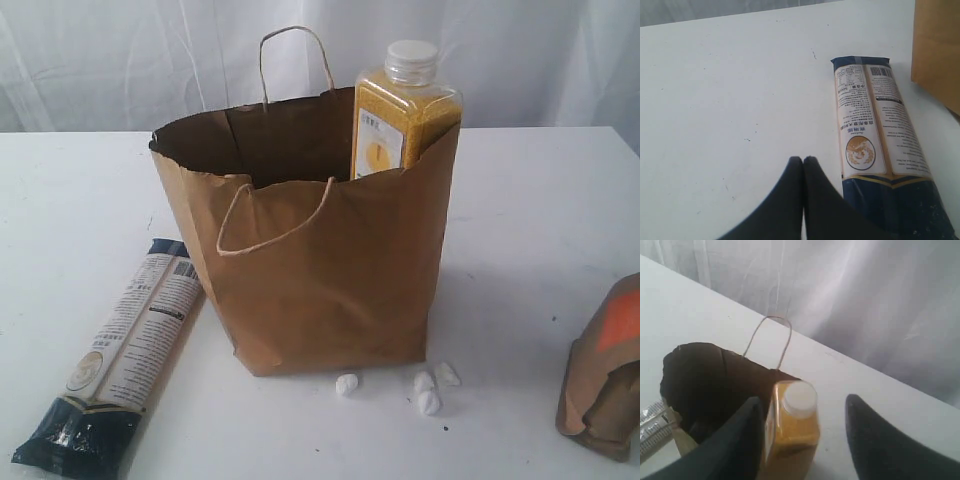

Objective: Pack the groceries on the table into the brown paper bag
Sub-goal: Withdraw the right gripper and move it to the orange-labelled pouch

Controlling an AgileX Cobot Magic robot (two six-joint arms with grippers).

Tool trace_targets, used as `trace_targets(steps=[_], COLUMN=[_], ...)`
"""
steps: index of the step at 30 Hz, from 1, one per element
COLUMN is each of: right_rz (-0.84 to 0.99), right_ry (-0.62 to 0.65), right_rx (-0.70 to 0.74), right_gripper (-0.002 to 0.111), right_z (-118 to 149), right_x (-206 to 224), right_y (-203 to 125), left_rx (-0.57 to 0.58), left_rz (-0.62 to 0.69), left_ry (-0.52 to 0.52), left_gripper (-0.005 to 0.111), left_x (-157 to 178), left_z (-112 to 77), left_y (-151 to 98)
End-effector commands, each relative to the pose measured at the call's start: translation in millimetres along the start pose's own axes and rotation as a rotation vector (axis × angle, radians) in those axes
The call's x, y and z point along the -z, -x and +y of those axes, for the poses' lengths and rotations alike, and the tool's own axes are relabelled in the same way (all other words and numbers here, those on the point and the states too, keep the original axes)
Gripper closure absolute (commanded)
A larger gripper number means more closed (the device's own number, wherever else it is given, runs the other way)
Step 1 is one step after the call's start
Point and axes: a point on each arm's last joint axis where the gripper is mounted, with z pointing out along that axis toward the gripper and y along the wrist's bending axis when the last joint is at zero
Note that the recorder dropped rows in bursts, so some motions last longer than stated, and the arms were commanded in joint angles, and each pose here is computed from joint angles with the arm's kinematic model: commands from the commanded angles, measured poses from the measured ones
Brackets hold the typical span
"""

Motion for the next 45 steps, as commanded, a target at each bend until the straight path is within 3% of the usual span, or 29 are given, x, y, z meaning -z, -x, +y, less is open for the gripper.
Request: trace_targets(steps=[1, 6, 9, 13, 19, 29, 45], right_rz=[0.016, 0.093, 0.144, 0.214, 0.283, 0.434, 0.574], right_ry=[-0.098, -0.199, -0.237, -0.32, -0.462, -0.589, -0.578], right_rx=[-0.097, -0.296, -0.37, -0.424, -0.586, -0.69, -0.762], right_gripper=[0.061, 0.061, 0.059, 0.047, 0.046, 0.046, 0.046], right_z=[-22, -38, -34, -29, -29, -32, -37], right_x=[33, 58, 45, 24, 3, -11, -89], right_y=[-24, -69, -89, -117, -156, -202, -232], left_rx=[0.008, 0.008, 0.008, 0.008, 0.008, 0.008, 0.008], left_rz=[0.001, 0.001, 0.001, 0.001, 0.001, 0.001, 0.001], left_ry=[-0.001, -0.001, -0.001, -0.001, -0.001, -0.001, -0.001], left_gripper=[0.107, 0.107, 0.107, 0.107, 0.107, 0.107, 0.107], left_x=[0, 0, 0, 0, 0, 0, 0], left_z=[-0.2, -0.2, -0.2, -0.2, -0.2, -0.2, -0.2], left_y=[-1, -1, -1, -1, -1, -1, -1])
